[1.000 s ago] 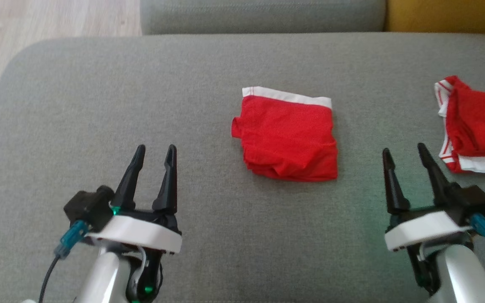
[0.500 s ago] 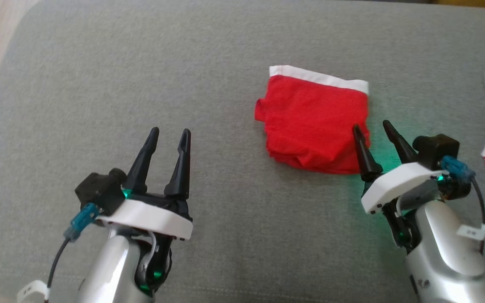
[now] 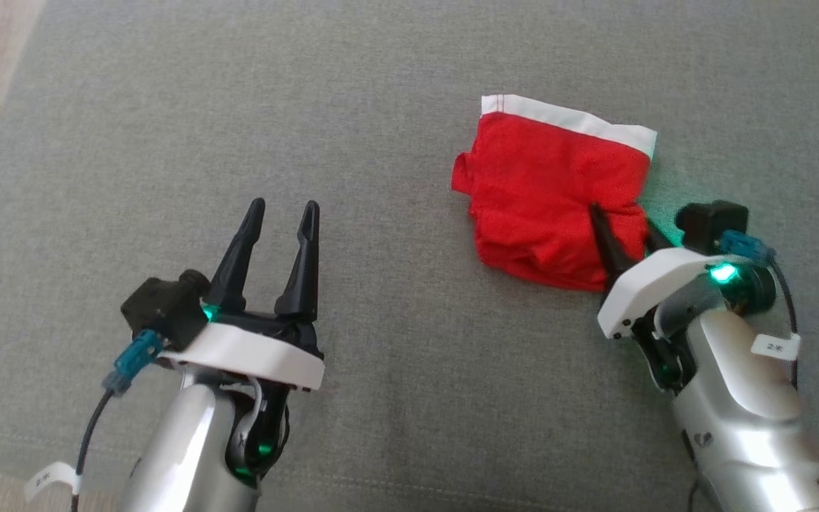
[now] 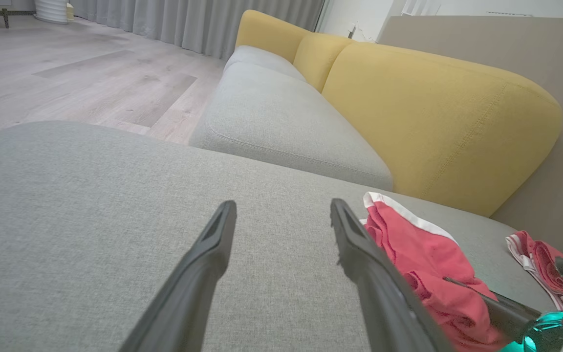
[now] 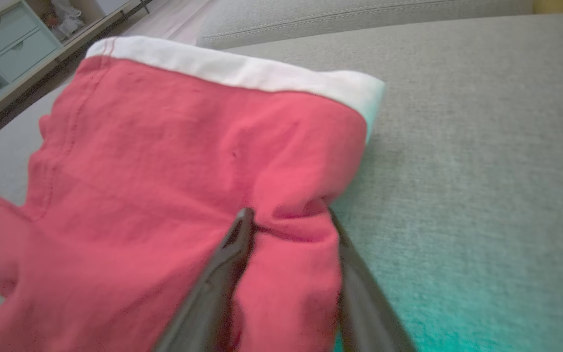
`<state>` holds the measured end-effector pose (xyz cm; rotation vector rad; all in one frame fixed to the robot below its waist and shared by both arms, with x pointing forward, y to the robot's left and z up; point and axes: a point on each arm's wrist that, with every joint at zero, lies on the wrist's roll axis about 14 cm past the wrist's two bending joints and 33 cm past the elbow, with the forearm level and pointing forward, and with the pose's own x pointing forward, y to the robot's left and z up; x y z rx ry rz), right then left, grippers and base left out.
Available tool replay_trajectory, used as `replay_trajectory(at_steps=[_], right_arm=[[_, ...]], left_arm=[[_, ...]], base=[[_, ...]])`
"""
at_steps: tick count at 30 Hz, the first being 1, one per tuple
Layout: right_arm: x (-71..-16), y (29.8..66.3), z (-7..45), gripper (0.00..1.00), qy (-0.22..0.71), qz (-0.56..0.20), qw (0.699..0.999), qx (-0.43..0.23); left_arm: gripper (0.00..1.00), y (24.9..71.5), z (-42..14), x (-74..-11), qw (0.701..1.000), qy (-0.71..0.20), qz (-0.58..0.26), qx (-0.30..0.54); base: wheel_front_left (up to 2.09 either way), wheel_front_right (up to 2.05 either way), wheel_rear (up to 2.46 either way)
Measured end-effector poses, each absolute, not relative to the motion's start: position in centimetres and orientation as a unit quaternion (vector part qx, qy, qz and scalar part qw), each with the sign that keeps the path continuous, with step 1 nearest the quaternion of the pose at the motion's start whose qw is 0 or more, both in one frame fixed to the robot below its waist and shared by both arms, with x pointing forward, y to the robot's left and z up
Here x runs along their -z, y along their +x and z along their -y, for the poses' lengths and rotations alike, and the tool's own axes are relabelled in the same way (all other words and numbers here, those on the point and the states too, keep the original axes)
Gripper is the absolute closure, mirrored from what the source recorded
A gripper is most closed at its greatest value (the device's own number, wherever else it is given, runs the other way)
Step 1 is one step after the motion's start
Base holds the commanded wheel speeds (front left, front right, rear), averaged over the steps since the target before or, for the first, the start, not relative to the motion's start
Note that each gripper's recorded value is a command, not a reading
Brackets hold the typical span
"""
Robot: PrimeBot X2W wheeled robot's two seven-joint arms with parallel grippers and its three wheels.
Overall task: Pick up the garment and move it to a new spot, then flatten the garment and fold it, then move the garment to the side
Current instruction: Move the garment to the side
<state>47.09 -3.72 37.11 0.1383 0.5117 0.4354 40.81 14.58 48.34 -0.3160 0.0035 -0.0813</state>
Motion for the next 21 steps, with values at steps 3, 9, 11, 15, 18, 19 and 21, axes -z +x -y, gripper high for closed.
replay_trajectory(at_steps=[3,9,11,15,18,19,21], right_arm=[[-37.4,47.6,4.2,1.00,0.029,-0.231,0.946,-0.225],[-38.4,48.6,8.3,1.00,-0.090,-0.175,0.953,-0.229],[-39.2,49.0,10.0,1.00,-0.132,-0.156,0.952,-0.227],[-41.6,49.8,13.5,1.00,-0.200,-0.122,0.948,-0.217],[-42.8,49.8,16.3,1.00,-0.240,-0.115,0.941,-0.207],[-43.0,49.7,17.4,1.00,-0.249,-0.120,0.940,-0.201],[-43.4,49.4,19.9,1.00,-0.270,-0.132,0.935,-0.188]], left_arm=[[0.00,41.2,-14.2,-48.3,0.986,-0.159,-0.002,0.046],[0.00,42.1,-12.9,-48.6,0.984,-0.163,0.003,0.067],[0.00,42.3,-12.4,-48.8,0.984,-0.165,0.004,0.074],[0.00,42.6,-11.2,-49.1,0.981,-0.169,0.008,0.092],[0.00,42.9,-10.1,-49.2,0.979,-0.171,0.008,0.109],[0.00,42.9,-9.7,-49.2,0.979,-0.171,0.008,0.115],[0.00,43.1,-8.9,-49.1,0.977,-0.173,0.006,0.126]], base=[[0.00,0.00,0.00],[0.00,0.00,0.00],[0.00,0.00,0.00],[0.00,0.00,0.00],[0.00,0.00,0.00],[0.00,0.00,0.00],[0.00,0.00,0.00]])
